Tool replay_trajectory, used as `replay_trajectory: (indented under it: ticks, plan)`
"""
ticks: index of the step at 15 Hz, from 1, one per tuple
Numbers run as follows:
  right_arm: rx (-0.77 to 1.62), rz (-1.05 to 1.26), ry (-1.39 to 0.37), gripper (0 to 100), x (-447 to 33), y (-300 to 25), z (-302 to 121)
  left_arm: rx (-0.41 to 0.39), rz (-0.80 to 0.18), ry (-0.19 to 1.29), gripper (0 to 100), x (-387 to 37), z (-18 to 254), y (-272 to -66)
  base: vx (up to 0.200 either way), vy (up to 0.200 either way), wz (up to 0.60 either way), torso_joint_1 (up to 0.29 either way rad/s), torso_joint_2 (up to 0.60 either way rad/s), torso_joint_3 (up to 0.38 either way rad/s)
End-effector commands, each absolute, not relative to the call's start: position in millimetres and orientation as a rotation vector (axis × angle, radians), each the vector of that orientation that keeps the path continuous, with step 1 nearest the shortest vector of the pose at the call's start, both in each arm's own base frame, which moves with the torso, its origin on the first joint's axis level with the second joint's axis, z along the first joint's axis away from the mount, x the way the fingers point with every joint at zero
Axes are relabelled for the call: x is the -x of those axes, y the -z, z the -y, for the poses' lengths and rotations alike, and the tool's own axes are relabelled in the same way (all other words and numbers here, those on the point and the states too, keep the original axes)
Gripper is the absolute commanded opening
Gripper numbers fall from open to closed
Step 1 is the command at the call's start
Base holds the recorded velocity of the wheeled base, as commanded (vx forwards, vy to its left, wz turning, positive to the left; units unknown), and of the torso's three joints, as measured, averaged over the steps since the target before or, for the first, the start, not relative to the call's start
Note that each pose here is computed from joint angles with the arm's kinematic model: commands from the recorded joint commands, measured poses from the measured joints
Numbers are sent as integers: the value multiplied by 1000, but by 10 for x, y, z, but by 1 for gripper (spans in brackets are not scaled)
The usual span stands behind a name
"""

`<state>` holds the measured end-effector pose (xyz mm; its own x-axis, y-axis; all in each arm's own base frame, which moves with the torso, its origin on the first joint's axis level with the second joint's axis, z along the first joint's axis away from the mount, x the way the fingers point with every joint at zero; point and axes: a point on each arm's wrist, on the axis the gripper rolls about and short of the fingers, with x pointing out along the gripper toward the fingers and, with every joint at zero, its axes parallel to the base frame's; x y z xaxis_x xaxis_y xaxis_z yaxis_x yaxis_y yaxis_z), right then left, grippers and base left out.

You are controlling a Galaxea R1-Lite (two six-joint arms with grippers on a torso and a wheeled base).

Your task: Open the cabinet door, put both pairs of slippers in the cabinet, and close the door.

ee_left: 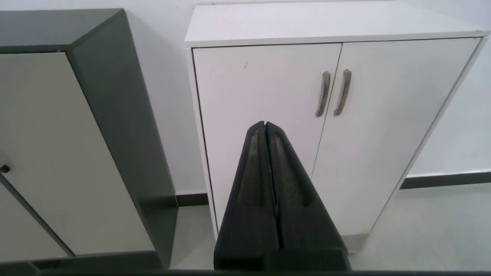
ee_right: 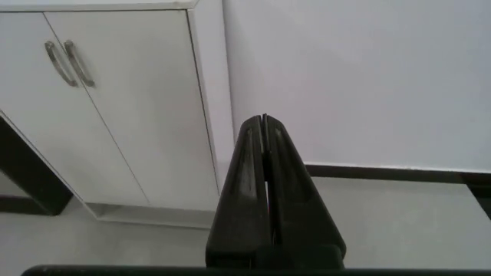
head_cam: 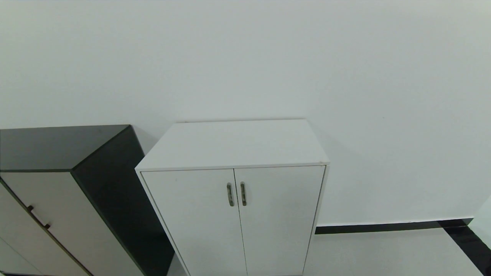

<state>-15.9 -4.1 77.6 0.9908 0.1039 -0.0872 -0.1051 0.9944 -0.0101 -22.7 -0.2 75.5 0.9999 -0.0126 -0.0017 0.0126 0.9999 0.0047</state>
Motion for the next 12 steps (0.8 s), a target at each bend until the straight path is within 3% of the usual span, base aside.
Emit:
replay_trajectory:
  ticks: [1, 4, 12]
  plan:
    - [18, -105, -33, 0, 149, -778, 28, -5, -2, 14, 0, 227, 2, -755, 0, 0, 0, 0, 0, 0]
    - [12, -2, 57, 0, 232, -761, 13, -5, -2, 12, 0, 227, 2, -755, 0, 0, 0, 0, 0, 0]
    - [8, -2, 55, 0, 230, -756, 12, -5, -2, 12, 0, 227, 2, -755, 0, 0, 0, 0, 0, 0]
